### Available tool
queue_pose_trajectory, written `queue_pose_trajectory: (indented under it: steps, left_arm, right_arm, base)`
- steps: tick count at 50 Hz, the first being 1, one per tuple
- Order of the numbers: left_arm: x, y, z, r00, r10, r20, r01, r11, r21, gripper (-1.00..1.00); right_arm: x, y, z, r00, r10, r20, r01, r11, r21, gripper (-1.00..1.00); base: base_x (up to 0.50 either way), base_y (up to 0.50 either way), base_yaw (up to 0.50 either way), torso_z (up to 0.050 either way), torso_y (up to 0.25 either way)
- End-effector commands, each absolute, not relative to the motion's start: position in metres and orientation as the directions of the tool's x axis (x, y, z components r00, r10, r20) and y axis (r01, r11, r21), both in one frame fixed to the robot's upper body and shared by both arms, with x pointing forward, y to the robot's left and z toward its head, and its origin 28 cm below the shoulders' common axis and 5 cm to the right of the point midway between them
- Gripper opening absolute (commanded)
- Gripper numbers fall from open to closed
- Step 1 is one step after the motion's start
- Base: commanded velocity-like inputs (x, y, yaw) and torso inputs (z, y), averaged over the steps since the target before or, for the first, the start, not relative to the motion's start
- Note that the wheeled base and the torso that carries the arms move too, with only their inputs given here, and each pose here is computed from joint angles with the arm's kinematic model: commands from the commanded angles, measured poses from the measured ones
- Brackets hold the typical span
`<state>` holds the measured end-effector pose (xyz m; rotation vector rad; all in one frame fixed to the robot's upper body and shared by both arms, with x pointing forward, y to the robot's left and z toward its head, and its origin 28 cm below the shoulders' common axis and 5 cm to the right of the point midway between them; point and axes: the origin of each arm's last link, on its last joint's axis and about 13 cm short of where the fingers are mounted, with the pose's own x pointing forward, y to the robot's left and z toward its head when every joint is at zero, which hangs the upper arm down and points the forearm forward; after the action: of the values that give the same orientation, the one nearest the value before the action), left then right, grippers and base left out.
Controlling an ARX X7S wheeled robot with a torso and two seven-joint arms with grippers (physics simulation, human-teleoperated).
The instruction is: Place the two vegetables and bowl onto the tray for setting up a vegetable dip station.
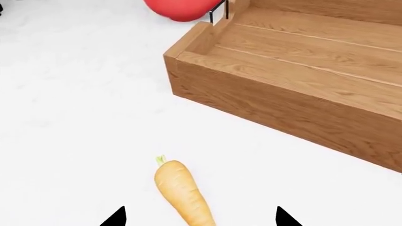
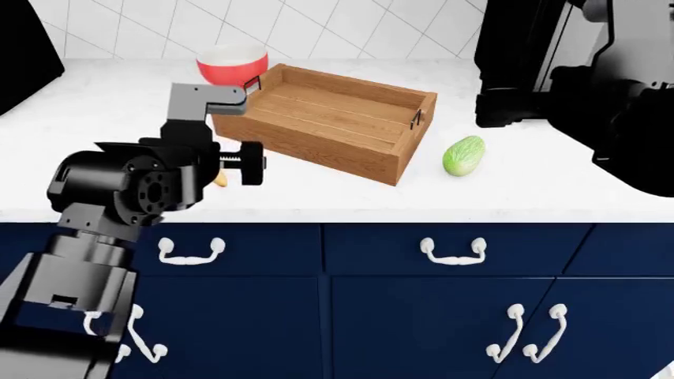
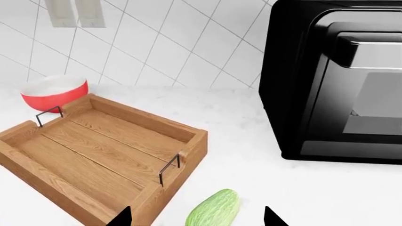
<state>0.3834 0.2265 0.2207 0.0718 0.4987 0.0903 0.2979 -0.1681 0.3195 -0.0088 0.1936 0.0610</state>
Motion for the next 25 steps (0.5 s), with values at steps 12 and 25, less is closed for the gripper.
queue_pose_trajectory:
  steps: [12,25]
  left_arm:
    - [0.394,0.228,0.207,0.864,0.143,-0.483,-0.096,0.988,0.122,1.0]
    - [0.393,0.227,0.195,0.85,0.148,-0.505,-0.089,0.986,0.14,1.0]
  right_arm:
    - [0.3,-0.168,0.317,0.978,0.061,-0.199,-0.063,0.998,-0.001,1.0]
    - [0.299,-0.169,0.315,0.978,0.058,-0.2,-0.06,0.998,-0.002,1.0]
  base:
    - [0.0,0.0,0.0,0.0,0.0]
    - [0.0,0.0,0.0,0.0,0.0]
